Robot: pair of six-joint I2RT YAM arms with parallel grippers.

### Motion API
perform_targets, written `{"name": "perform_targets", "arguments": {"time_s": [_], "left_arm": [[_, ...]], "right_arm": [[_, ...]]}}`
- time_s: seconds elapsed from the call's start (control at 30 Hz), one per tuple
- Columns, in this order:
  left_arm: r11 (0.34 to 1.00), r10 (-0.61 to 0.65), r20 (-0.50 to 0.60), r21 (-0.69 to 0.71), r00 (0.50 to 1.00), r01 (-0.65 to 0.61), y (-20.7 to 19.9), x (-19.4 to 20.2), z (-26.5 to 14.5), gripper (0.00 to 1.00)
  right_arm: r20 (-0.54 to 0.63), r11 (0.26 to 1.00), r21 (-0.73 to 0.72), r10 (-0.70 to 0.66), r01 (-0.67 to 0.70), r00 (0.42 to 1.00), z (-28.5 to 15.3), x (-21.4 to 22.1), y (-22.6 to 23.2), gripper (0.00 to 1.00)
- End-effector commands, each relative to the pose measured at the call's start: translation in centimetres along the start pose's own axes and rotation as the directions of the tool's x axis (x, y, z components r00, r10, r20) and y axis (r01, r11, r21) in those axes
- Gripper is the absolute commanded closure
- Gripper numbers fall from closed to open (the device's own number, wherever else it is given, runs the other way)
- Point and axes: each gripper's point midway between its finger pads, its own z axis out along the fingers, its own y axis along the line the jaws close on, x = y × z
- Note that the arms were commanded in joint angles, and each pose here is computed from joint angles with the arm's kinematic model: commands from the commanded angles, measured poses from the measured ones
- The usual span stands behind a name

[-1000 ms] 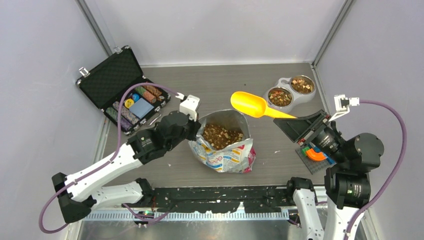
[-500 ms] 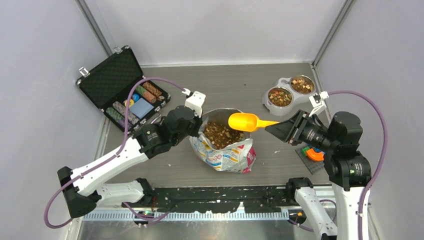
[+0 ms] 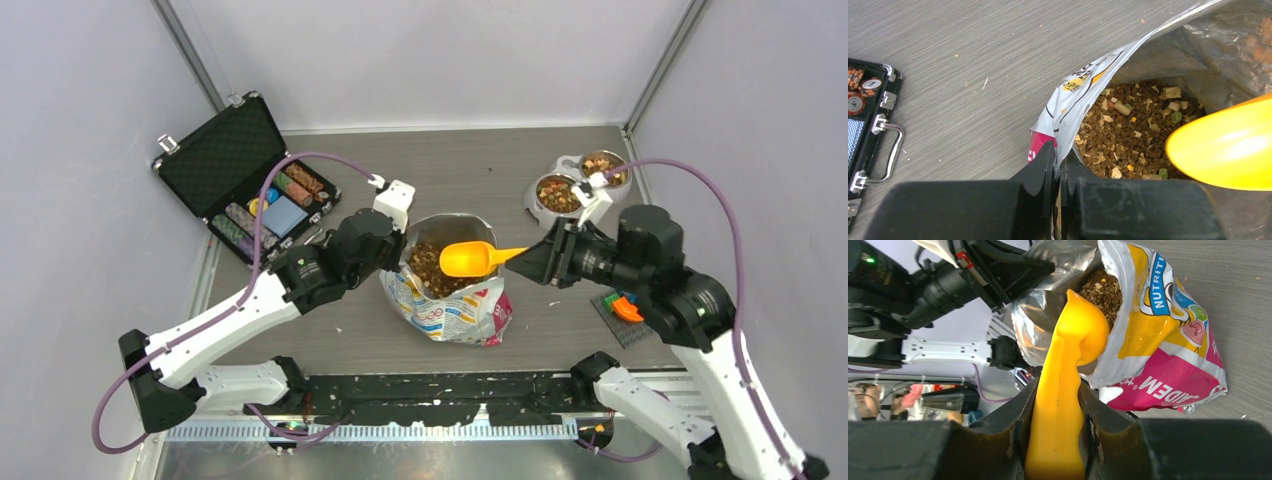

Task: Serve the pet food

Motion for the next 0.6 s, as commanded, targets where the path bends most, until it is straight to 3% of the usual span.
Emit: {"name": "perform_targets", "arguments": {"time_s": [0.0, 0.2, 0.3, 0.47, 0.57], "left_arm": [[0.998, -0.062, 0.168, 0.026, 0.984, 0.059, -0.2, -5.6, -1.8, 1.0], [0.997, -0.075, 0.183, 0.046, 0.98, 0.068, -0.1, -5.5, -2.7, 1.0], [0.995, -0.083, 0.188, 0.072, 0.979, 0.071, -0.3, -5.3, -3.0, 1.0], [0.994, -0.089, 0.199, 0.078, 0.976, 0.075, 0.0, -5.1, -3.6, 1.0], [0.994, -0.089, 0.208, 0.076, 0.974, 0.075, 0.2, -4.9, -4.0, 1.0]], "right_arm": [[0.078, 0.994, 0.076, -0.081, 0.075, 0.994, 2.1, -2.8, 1.5, 0.95], [0.032, 0.951, 0.255, -0.191, 0.176, 0.981, 5.2, -3.5, 2.1, 0.95], [-0.105, 0.876, 0.407, -0.238, 0.26, 0.966, 7.8, -1.8, 0.3, 0.95], [-0.308, 0.76, 0.515, -0.266, 0.396, 0.913, 10.6, 1.0, -1.4, 0.95], [-0.4, 0.689, 0.569, -0.246, 0.449, 0.883, 10.1, 2.3, -3.4, 0.95]]}}
